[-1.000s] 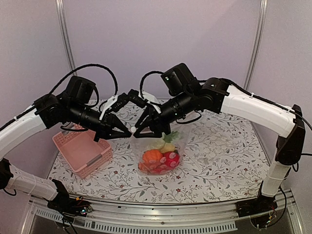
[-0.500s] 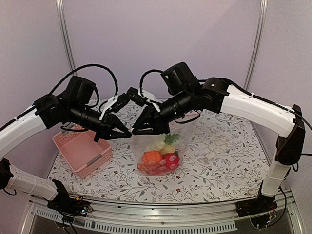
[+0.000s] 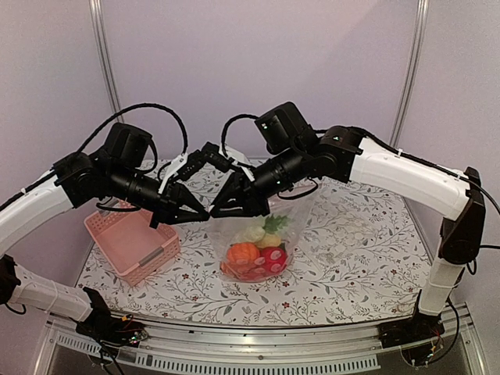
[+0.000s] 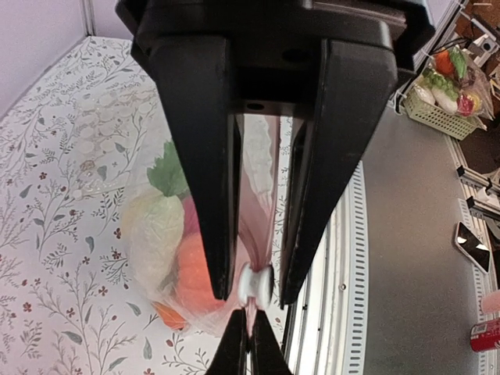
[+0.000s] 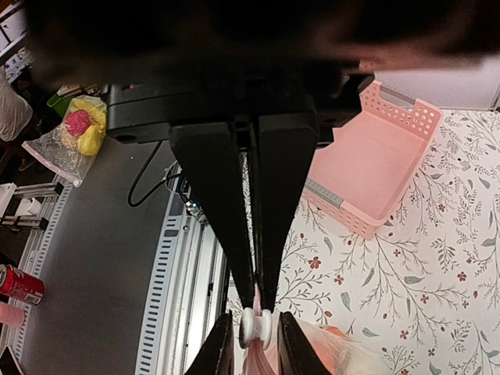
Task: Place the food in the zip-top bag and seal the zipper
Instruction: Hold the zipper from the zipper food storage bag, then zip the zipper on the zipper food storage bag.
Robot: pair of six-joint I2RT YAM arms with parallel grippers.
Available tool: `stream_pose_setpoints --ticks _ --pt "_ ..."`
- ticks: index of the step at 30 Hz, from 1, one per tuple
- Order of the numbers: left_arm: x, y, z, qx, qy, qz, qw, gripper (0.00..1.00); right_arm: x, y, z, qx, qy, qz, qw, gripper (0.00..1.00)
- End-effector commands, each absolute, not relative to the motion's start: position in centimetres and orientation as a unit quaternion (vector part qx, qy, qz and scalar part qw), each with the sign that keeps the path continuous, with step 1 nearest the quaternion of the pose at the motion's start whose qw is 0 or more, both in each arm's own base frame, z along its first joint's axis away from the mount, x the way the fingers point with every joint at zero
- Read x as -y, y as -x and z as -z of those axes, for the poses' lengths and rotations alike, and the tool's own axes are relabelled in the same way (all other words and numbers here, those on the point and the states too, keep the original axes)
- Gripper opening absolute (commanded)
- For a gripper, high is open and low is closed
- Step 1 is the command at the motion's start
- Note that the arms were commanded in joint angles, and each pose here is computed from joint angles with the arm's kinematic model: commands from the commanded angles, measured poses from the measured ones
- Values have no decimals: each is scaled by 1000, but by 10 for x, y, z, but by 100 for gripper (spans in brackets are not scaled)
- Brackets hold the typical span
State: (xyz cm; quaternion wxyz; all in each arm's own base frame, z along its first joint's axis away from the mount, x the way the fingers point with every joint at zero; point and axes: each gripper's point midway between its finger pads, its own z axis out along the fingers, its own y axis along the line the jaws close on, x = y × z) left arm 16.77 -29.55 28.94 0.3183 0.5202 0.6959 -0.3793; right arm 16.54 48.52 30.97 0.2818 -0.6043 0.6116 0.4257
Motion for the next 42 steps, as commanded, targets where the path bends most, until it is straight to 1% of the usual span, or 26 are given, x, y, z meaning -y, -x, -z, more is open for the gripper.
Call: stream_pose_setpoints --ticks 1,3,5,13,14,25,35,42 --pt "295 -170 -296 -685 -524 375 340 0 -492 -164 -305 -617 603 -427 272 21" --pt "295 -170 -296 -685 -524 375 341 0 -492 -165 -304 -619 601 -424 273 20" --pt "295 -171 -296 -686 -523 373 342 0 -492 -165 -305 -618 601 -425 274 18" --pt "294 -173 -294 -690 -521 364 346 0 -491 -162 -309 -615 602 -430 275 1" --pt "293 -175 -294 -691 -520 361 349 0 -491 -163 -309 -615 601 -430 274 0" --pt "283 -190 -295 -705 -501 324 383 0 -485 -165 -314 -620 596 -420 290 0" --pt "272 -207 -299 -720 -474 289 417 0 -475 -178 -305 -650 582 -381 307 0" --pt "268 -212 -303 -723 -462 286 428 0 -469 -179 -303 -661 574 -373 308 0"
